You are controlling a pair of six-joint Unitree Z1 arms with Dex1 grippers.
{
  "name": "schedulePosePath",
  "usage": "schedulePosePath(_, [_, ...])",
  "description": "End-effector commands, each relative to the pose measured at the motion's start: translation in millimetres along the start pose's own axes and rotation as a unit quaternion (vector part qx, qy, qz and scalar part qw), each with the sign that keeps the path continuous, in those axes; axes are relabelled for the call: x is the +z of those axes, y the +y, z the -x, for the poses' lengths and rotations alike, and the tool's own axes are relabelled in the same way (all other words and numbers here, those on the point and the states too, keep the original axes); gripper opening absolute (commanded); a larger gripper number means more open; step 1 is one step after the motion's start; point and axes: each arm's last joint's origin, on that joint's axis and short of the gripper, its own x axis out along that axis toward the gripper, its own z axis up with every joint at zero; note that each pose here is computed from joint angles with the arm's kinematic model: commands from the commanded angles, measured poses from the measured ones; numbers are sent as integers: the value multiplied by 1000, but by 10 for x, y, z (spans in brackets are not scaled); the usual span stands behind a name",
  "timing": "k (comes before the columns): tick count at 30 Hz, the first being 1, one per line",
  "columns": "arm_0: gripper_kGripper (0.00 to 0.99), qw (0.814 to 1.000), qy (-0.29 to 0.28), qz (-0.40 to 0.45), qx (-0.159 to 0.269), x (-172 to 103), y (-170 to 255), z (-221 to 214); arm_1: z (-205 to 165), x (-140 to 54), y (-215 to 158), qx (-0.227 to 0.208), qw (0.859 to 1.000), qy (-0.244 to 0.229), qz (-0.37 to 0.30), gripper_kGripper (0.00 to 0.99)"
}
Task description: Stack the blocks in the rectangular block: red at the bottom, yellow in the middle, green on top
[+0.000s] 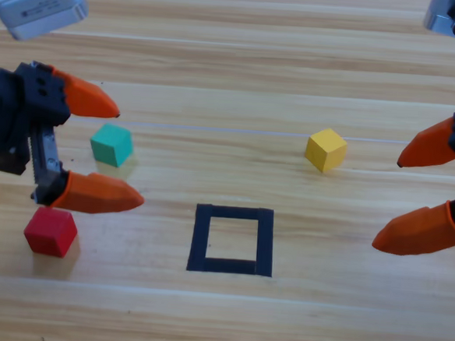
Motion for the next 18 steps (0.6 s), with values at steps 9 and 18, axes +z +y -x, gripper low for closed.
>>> schedulePosePath(9, [990,1000,15,-8,-14,-43,-48,-97,-5,-18,66,6,1000,14,-19,989])
schedulePosePath(18, [990,1000,16,-8,-13,-47,-46,-108,142,159,-410,-192,950,-13,-246,986])
